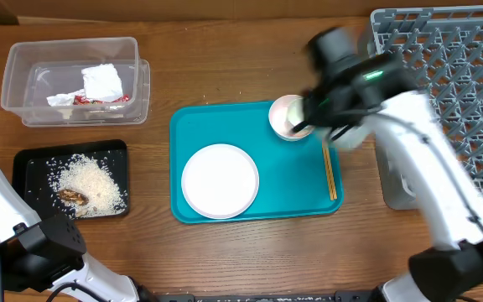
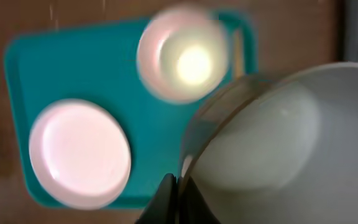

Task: Sort waste into correct bins and load items into the dishwasher
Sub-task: 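Lift the small white bowl with the right gripper toward the dish rack, then lower the white bowl into the grey dish rack and open the right gripper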

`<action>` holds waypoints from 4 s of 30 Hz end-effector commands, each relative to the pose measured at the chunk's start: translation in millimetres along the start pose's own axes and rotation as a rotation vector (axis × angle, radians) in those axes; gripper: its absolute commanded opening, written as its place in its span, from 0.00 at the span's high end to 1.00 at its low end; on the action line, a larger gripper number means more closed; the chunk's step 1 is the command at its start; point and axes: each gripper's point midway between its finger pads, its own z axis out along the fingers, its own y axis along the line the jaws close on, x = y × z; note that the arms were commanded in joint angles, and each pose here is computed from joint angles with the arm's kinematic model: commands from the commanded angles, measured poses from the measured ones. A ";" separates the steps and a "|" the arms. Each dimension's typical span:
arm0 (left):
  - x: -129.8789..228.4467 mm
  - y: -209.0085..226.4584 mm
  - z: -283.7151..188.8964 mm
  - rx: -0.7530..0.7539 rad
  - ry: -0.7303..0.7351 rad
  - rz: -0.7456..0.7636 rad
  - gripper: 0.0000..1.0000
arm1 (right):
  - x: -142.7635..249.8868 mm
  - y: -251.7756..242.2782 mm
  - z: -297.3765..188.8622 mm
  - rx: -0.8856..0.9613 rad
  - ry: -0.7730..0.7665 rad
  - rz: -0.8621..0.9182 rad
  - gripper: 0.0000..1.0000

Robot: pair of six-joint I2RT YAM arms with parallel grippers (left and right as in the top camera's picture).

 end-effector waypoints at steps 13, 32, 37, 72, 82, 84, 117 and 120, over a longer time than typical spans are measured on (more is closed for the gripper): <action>-3.6 3.5 2.6 -0.018 -0.015 -0.012 0.00 | -108.6 -300.2 -84.0 -0.056 -0.497 0.563 0.96; -3.7 3.4 2.6 -0.018 -0.016 -0.012 0.00 | -127.5 -464.9 -75.5 -0.523 -0.816 0.676 0.96; -3.5 3.4 2.6 -0.018 -0.015 -0.012 0.00 | -123.5 -484.4 -47.2 -0.531 -0.796 0.745 0.96; -3.3 3.3 2.5 -0.018 -0.015 -0.011 0.00 | -98.0 -510.1 -1.1 -0.718 -0.753 0.775 0.96; -3.1 3.2 2.5 -0.018 -0.015 -0.011 0.00 | -62.7 -537.7 17.3 -0.591 -0.693 0.930 0.90; -3.2 3.2 2.5 -0.018 -0.015 -0.011 0.00 | -56.8 -539.7 17.1 -0.593 -0.684 0.952 0.90; -3.3 3.3 2.5 -0.018 -0.015 -0.011 0.00 | -61.0 -514.4 -83.1 0.200 -0.715 1.174 0.96; -3.2 3.2 2.5 -0.018 -0.015 -0.011 0.00 | -67.1 -522.1 -52.8 0.335 -0.668 1.155 0.96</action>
